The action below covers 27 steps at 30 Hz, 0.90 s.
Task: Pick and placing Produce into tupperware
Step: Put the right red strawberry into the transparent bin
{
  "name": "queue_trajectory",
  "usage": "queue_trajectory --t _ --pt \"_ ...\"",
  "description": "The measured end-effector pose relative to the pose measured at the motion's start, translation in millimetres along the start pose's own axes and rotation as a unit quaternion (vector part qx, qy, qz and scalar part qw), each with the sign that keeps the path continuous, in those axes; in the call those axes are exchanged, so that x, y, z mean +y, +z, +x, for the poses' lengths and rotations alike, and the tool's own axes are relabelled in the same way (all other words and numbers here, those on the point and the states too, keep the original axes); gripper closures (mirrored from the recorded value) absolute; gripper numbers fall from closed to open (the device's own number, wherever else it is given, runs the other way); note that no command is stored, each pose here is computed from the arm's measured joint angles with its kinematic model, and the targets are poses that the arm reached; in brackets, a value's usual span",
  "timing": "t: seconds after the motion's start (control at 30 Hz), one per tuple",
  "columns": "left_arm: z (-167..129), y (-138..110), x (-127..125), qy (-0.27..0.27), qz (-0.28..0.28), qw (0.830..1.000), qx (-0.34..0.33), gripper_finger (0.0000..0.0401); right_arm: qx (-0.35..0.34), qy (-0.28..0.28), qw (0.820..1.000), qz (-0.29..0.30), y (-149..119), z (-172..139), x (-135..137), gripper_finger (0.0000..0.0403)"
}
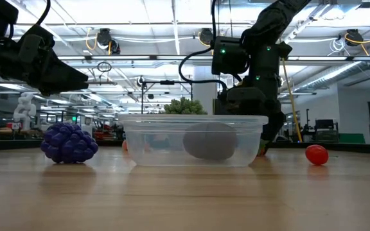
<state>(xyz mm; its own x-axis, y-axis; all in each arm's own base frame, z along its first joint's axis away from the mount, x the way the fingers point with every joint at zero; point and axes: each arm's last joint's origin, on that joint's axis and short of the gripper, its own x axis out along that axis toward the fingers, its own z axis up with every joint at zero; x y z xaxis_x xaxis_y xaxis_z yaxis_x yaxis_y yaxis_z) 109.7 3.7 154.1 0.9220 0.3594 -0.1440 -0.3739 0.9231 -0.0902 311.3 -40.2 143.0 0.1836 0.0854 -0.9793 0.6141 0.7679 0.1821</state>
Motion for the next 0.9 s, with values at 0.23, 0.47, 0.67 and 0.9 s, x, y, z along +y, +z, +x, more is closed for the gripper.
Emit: queue_trajectory --t 0.23,0.47,0.67,0.9 --pt "0.0 0.0 0.0 0.000 0.000 1.000 0.000 0.0171 0.000 0.000 1.000 0.003 0.1 0.0 0.0 0.0109" --pt "0.0 0.0 0.0 0.000 0.000 1.000 0.000 0.0171 0.002 -0.003 1.000 0.001 -0.2 0.3 -0.6 0.0153" --pt "0.0 0.0 0.0 0.000 0.000 1.000 0.000 0.0171 0.002 -0.004 1.000 -0.008 -0.3 0.3 -0.7 0.0182" --pt "0.0 0.0 0.0 0.000 0.000 1.000 0.000 0.0171 0.001 0.001 1.000 -0.008 1.8 -0.8 -3.4 0.0192"
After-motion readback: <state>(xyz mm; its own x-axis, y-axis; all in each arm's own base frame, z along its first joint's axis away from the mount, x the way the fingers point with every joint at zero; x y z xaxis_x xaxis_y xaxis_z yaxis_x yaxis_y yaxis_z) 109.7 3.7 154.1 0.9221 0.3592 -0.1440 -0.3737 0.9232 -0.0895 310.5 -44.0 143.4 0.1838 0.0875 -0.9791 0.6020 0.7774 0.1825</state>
